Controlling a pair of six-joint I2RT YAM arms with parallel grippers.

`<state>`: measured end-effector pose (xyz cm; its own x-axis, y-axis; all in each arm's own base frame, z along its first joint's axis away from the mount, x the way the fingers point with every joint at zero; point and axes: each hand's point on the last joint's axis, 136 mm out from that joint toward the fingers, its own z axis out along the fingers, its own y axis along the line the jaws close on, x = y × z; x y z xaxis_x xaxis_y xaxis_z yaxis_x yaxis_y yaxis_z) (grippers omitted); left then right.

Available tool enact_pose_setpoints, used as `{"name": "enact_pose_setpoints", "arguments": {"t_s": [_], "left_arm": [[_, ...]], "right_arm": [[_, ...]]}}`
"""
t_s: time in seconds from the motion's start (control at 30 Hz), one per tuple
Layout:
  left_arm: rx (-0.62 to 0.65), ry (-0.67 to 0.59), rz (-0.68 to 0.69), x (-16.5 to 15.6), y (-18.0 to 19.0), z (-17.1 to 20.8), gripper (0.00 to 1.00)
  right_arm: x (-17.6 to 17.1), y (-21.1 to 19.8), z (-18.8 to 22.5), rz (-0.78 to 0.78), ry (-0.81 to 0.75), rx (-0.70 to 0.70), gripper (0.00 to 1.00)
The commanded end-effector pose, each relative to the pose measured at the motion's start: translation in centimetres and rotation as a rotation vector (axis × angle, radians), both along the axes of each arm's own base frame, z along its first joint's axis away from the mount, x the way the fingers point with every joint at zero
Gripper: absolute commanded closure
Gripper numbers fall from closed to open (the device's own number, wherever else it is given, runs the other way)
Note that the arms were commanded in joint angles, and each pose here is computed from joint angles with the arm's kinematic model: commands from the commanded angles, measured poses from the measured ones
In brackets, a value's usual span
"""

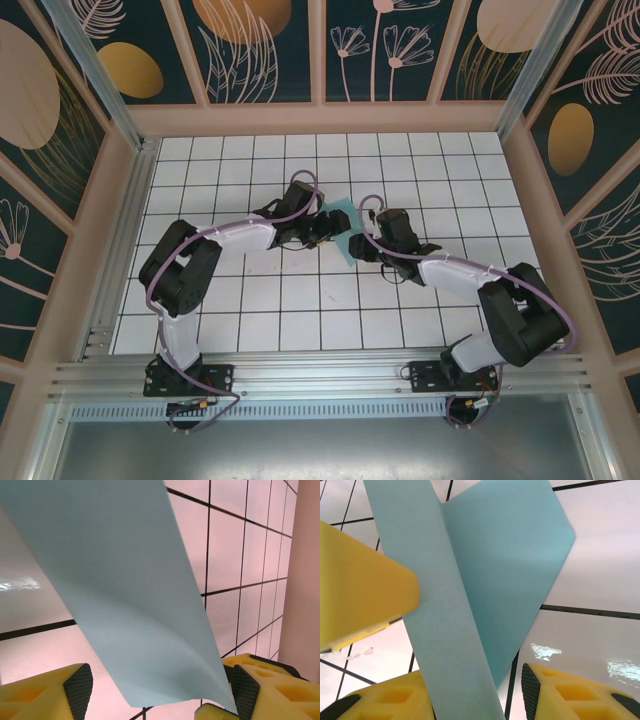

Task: Fold a paper plane with a square sheet of paper (pick it up from the middle)
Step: Turn over the paper at the center of the table.

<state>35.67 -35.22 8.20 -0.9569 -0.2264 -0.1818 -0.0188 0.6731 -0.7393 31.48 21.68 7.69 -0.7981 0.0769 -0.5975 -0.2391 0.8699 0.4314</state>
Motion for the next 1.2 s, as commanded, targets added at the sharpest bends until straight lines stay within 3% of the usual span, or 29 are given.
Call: {"name": "enact_pose_setpoints", "arguments": {"t_s": [0.0, 0.13, 0.27, 0.43, 0.57, 0.73, 0.9, 1.17], "left_arm": [[-0.017, -0.059, 0.042, 0.9, 1.0, 2.0, 0.24], [-0.025, -0.072, 0.052, 0.9, 1.4, 2.5, 0.23], [-0.032, -0.082, 0.051, 0.8, 1.5, 2.7, 0.22], [-0.018, -0.077, 0.054, 0.6, 1.9, 2.2, 0.22], [-0.007, -0.084, 0.058, 0.5, 2.2, 2.1, 0.23], [0.007, -0.109, 0.054, 0.4, 2.6, 2.0, 0.28], [-0.008, -0.147, 0.081, -0.3, 3.7, 2.2, 0.33], [-0.115, -0.177, 0.049, -4.2, 3.0, 2.6, 0.48]], "right_arm": [[0.2, -0.2, -0.4, -0.004, 0.033, 0.051, 0.52], [0.4, -0.3, 0.1, 0.003, 0.032, 0.08, 0.41], [0.6, -0.3, 0.5, 0.014, 0.026, 0.098, 0.4], [1.0, -0.1, 0.6, 0.018, 0.038, 0.111, 0.59], [1.0, -0.4, 0.7, 0.007, 0.042, 0.109, 0.69], [1.3, -1.1, 0.4, -0.04, 0.071, 0.109, 0.99], [-0.2, -1.0, -0.5, -0.069, 0.181, 0.138, 1.0], [-6.0, -1.4, -1.2, -0.206, 0.393, 0.156, 1.0]]}}
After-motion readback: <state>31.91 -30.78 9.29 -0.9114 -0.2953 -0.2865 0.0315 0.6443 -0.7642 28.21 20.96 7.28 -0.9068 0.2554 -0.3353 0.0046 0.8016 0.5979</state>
